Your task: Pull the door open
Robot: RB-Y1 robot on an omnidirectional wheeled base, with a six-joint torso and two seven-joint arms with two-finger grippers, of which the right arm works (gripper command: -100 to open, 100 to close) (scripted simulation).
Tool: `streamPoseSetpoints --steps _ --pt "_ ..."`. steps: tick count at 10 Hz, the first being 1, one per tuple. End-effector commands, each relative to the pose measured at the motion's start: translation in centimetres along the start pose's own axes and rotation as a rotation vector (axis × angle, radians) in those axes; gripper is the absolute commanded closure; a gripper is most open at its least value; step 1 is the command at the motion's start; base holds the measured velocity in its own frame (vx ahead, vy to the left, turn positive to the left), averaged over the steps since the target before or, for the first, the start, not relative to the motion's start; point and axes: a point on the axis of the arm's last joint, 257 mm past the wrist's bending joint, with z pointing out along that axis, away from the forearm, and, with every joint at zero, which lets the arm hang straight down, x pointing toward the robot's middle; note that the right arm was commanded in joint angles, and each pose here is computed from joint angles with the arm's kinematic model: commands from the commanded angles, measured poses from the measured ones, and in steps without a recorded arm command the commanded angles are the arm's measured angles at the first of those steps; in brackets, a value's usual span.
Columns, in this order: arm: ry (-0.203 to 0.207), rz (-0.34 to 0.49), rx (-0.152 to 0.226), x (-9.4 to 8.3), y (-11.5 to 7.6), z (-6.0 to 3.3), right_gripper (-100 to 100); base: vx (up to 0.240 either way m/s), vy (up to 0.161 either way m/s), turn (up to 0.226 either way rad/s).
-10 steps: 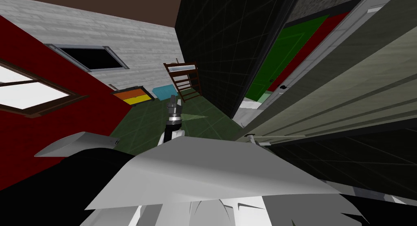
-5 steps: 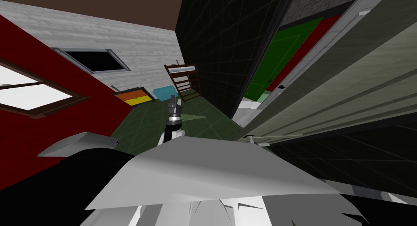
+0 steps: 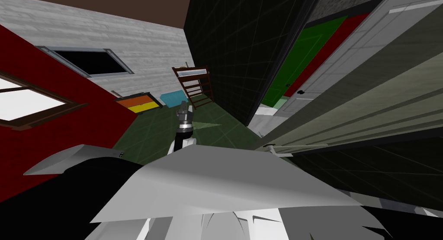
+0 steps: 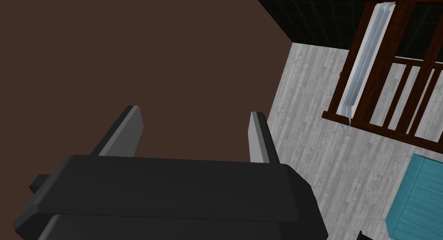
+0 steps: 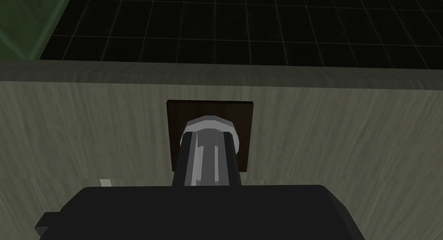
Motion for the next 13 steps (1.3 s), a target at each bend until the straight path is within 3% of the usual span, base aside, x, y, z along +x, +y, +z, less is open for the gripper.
streamPoseSetpoints --steps 1,2,3,7,10,11,13 --pt "0.018 0.012 0.0 1.1 -0.2 0.29 100 0.011 0.023 0.001" --pt "0.018 0.012 0.0 1.1 -0.2 0.29 100 -0.002 0.013 0.007" --pt "0.004 0.007 -0.003 1.3 -0.1 -1.24 -100 -0.002 0.007 -0.061" --pt "-0.016 0.004 -0.006 2.6 -0.1 -4.3 -100 -0.023 -0.048 -0.091" --pt "-0.018 0.004 -0.007 2.7 0.0 -4.62 -100 -0.03 -0.06 -0.005" --pt "-0.024 0.002 -0.011 3.2 0.1 -5.63 -100 -0.095 -0.133 -0.079" --pt "-0.026 0.002 -0.013 3.3 0.2 -5.95 -100 -0.119 -0.091 0.066"
